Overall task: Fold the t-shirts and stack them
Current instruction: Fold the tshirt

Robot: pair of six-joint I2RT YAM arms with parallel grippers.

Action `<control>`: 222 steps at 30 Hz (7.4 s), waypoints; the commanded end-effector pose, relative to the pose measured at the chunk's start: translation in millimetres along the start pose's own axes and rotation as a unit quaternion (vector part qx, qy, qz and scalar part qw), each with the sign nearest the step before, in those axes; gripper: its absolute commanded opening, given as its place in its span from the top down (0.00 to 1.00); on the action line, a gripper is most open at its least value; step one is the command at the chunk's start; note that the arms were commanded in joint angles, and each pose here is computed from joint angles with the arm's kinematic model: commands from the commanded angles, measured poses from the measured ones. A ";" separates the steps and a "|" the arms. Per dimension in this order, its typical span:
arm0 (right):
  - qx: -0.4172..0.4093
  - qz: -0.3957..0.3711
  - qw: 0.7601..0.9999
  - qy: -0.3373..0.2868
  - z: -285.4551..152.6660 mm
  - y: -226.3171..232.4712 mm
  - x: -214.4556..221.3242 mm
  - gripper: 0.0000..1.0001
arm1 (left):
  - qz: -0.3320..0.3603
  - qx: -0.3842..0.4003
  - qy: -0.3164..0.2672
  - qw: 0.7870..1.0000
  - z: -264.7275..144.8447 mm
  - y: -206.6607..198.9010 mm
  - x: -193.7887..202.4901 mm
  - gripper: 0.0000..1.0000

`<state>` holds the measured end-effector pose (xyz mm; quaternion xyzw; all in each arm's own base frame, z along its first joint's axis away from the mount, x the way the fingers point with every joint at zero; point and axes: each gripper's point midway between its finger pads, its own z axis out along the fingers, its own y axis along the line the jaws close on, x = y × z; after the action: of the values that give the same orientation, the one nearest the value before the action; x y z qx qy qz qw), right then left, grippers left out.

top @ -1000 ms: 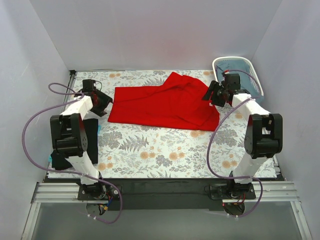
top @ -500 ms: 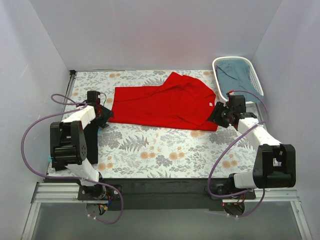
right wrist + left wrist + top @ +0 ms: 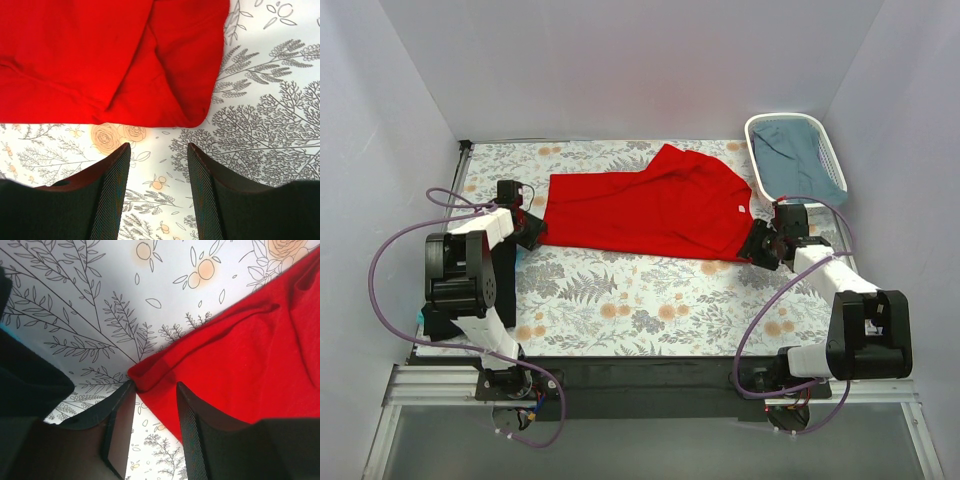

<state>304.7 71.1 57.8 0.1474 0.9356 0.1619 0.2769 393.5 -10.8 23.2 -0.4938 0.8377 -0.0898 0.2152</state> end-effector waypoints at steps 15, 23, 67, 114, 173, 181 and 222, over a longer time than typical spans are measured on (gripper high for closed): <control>0.034 0.007 0.999 -0.010 25.6 -20.0 0.6 0.46 | 0.011 -0.013 -0.001 1.000 5.2 3.8 2.5 0.99; 0.034 0.003 0.999 -0.022 27.6 -16.9 -14.3 0.94 | 0.012 -0.021 -0.006 1.000 -8.1 8.8 0.8 1.00; -0.013 0.050 0.998 -0.039 30.4 -20.5 -25.1 0.47 | 0.027 -0.035 -0.011 0.999 -42.4 33.4 6.2 1.00; 0.011 0.030 0.998 -0.057 -78.4 -28.5 12.3 0.43 | 0.009 0.015 -0.008 1.000 -102.2 70.2 31.8 0.39; -0.056 -0.006 0.998 0.004 5.3 59.0 3.6 0.99 | 0.244 0.141 0.104 0.954 -87.1 -71.1 144.9 0.45; -0.065 -0.031 0.997 0.006 38.3 93.4 -26.4 0.99 | 0.254 0.147 0.113 0.949 -88.4 -73.2 150.6 0.45; -0.090 -0.076 0.991 -0.057 59.2 146.3 -56.7 0.99 | 0.130 -0.098 -0.084 0.983 -74.8 -14.0 61.2 0.67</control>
<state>404.8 193.0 72.5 0.0673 0.9234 0.2031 0.3187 345.6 -105.1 72.6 -0.3600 0.9042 0.0011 0.2298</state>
